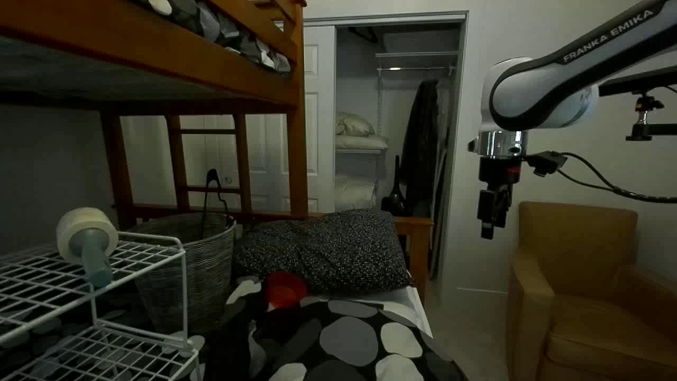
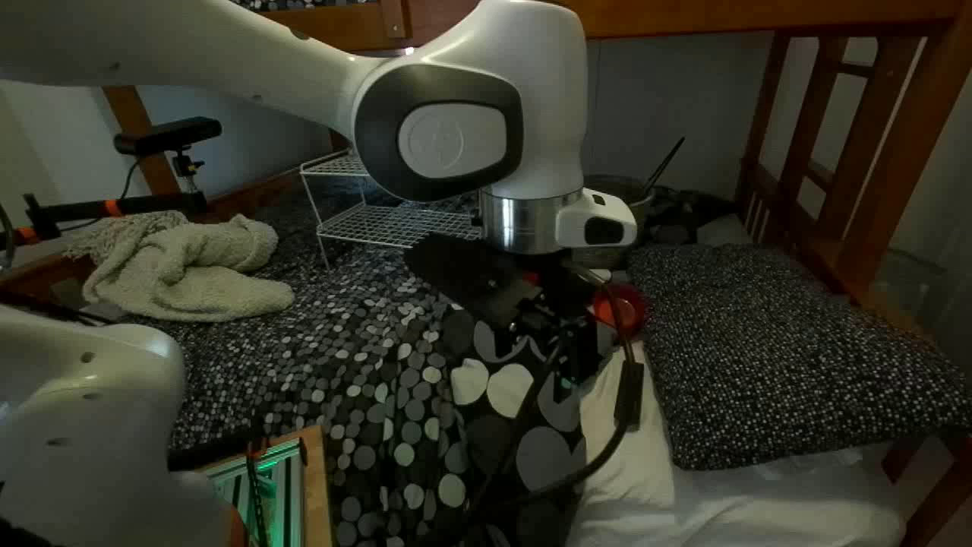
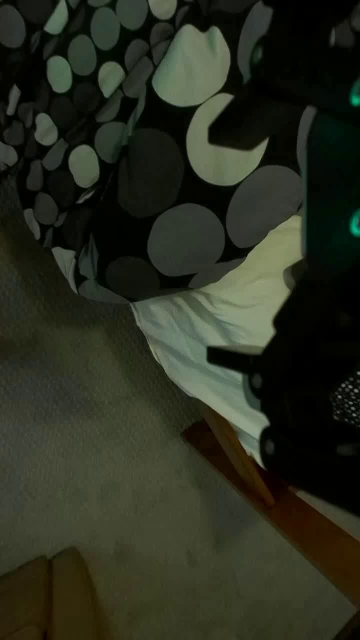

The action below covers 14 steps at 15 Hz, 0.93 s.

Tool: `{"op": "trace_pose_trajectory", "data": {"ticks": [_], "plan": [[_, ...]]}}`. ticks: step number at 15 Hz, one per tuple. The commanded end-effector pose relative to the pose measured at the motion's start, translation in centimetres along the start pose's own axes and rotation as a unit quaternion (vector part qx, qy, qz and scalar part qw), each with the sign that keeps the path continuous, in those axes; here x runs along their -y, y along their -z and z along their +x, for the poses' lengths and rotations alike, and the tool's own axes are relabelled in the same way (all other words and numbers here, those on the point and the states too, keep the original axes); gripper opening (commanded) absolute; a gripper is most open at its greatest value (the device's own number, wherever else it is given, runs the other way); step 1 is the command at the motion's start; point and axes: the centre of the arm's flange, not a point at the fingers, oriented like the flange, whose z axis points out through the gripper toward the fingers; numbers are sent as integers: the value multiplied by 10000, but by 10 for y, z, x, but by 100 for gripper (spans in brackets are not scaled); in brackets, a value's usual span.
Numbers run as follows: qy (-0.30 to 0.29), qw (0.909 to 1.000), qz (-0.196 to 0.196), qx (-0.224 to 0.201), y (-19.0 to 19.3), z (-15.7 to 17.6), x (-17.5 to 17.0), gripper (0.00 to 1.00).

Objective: Put the remote control on the bottom shelf of the rack

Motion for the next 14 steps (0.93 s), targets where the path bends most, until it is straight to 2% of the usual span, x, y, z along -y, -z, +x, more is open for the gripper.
{"op": "trace_pose_trajectory", "data": {"ticks": [1, 8, 9, 11, 13, 14], "plan": [[0, 10000, 0, 0, 0, 0, 0, 100], [0, 10000, 0, 0, 0, 0, 0, 100], [-302, 9994, -112, -106, -2, 2, 1, 100], [-581, 9977, -118, -333, -15, 28, 0, 100], [-429, 9968, -220, -632, -38, 76, 3, 100], [-208, 9972, -297, -654, -48, 98, 9, 100]]}}
